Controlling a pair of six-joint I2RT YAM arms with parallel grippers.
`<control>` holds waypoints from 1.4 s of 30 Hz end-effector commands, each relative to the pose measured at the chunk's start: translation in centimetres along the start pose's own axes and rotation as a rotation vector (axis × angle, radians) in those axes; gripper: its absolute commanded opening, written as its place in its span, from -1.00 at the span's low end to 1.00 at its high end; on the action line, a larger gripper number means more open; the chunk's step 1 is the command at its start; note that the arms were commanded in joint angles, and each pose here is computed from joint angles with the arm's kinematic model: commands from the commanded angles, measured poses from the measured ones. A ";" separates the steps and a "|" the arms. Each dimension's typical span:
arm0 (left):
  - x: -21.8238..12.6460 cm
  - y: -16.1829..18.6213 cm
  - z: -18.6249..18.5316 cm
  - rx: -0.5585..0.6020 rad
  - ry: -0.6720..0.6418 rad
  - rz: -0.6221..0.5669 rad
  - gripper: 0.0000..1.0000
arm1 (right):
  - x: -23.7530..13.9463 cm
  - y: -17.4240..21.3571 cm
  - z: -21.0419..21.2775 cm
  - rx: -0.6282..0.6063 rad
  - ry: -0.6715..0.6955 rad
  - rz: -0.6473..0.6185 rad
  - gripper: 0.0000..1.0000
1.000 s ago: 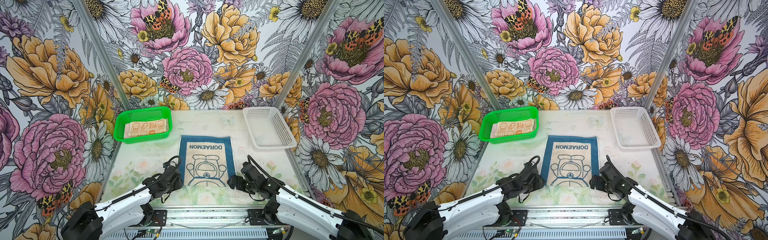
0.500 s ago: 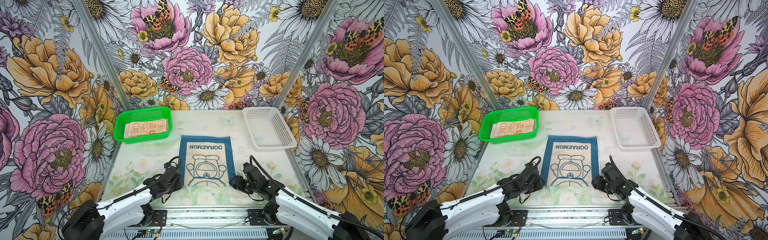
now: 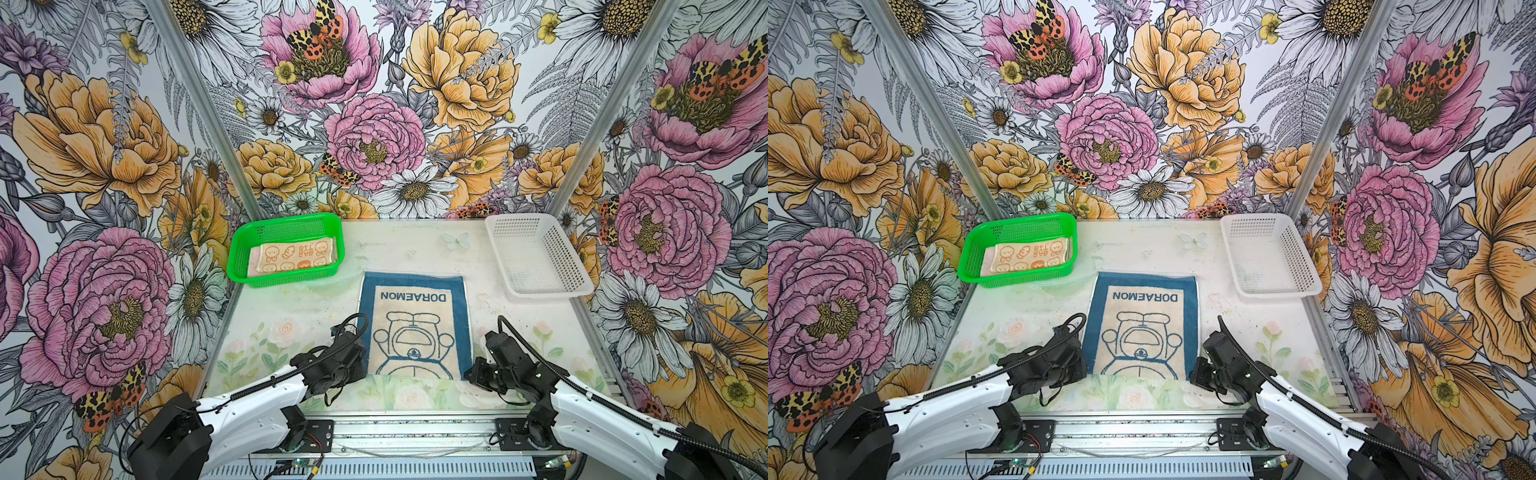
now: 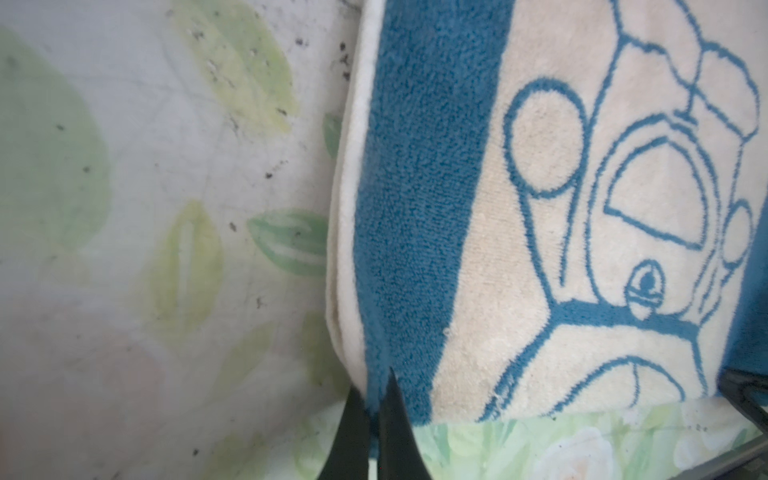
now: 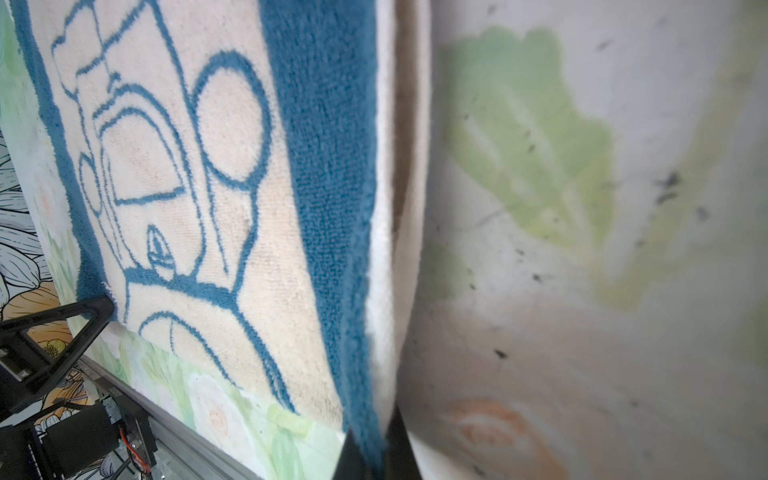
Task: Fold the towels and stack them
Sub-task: 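Lift the near edge with both grippers and fold it away from the robot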
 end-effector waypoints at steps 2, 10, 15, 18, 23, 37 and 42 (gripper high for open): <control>-1.8 -0.1 0.4 0.037 -0.041 -0.021 -1.00 | -2.2 0.5 0.3 -0.015 0.040 0.000 -1.00; -6.3 -0.6 -1.3 0.061 0.043 -0.097 -1.00 | -5.4 0.6 2.1 -0.026 -0.041 -0.034 -1.00; -8.3 -3.0 -3.8 0.112 0.077 -0.146 -1.00 | -7.4 -1.1 5.0 -0.093 -0.064 -0.111 -1.00; -8.4 -5.1 -5.1 0.147 0.059 -0.153 -1.00 | -8.5 -3.0 6.6 -0.125 -0.043 -0.180 -1.00; -7.5 -9.5 -6.4 0.161 0.070 -0.164 -1.00 | -9.0 -7.3 7.6 -0.138 0.017 -0.247 -1.00; -3.2 -19.6 -7.2 0.171 -0.026 -0.185 -1.00 | -4.7 -17.6 8.9 -0.129 -0.089 -0.176 -1.00; -1.6 -21.0 -6.2 0.147 -0.066 -0.196 -1.00 | -3.4 -20.2 8.9 -0.125 -0.082 -0.151 -1.00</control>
Point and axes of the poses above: each gripper's point midway between its finger pads, its own x axis out along the fingers, its own z axis along the line the jaws close on, y = z × x, the point moved 6 cm from there along -x, back along the fingers, and after that the axes turned 8 degrees about x, right-handed, at the moved point
